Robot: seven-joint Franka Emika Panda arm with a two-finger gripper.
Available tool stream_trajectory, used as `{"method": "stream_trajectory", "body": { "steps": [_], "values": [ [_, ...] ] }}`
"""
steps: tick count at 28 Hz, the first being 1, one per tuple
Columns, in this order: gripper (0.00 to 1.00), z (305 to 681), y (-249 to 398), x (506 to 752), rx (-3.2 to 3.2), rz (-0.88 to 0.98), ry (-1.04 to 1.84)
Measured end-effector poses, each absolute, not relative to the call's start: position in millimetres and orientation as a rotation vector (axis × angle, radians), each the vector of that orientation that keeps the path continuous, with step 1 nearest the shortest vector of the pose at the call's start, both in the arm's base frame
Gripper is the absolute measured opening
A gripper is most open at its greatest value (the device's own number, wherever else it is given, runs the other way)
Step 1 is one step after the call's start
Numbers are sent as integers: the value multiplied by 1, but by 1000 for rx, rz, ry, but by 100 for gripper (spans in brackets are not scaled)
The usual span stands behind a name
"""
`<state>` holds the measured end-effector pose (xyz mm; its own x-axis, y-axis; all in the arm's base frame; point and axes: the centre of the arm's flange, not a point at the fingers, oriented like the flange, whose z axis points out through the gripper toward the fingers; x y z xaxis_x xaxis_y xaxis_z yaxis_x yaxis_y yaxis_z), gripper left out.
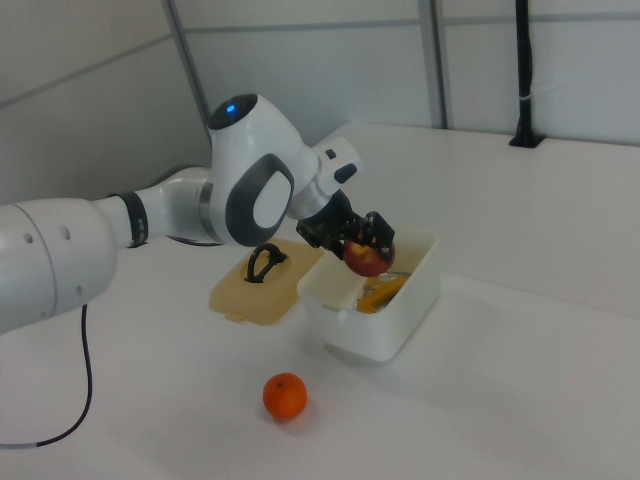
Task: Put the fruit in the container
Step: 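Carry the apple over the white container and release it inside, then move the open gripper to the orange tangerine and lower onto it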
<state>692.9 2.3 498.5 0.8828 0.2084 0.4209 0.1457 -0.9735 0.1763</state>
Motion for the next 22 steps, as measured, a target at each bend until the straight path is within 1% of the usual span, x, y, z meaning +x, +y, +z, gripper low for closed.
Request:
{"method": "stream_trajectory", "body": {
  "steps": [2, 6, 8, 10, 11, 16, 19, 22],
  "values": [
    [89, 487, 7, 700, 2907, 710, 285],
    [89, 474, 12, 704, 2924, 717, 251],
    [93, 472, 15, 704, 2938, 719, 201],
    [99, 472, 17, 704, 2948, 717, 165],
    [100, 472, 18, 703, 2955, 703, 151],
    [100, 470, 20, 695, 3004, 553, 105],
    [100, 467, 24, 684, 3038, 401, 98],
    [100, 462, 32, 670, 3061, 211, 121]
  ]
}}
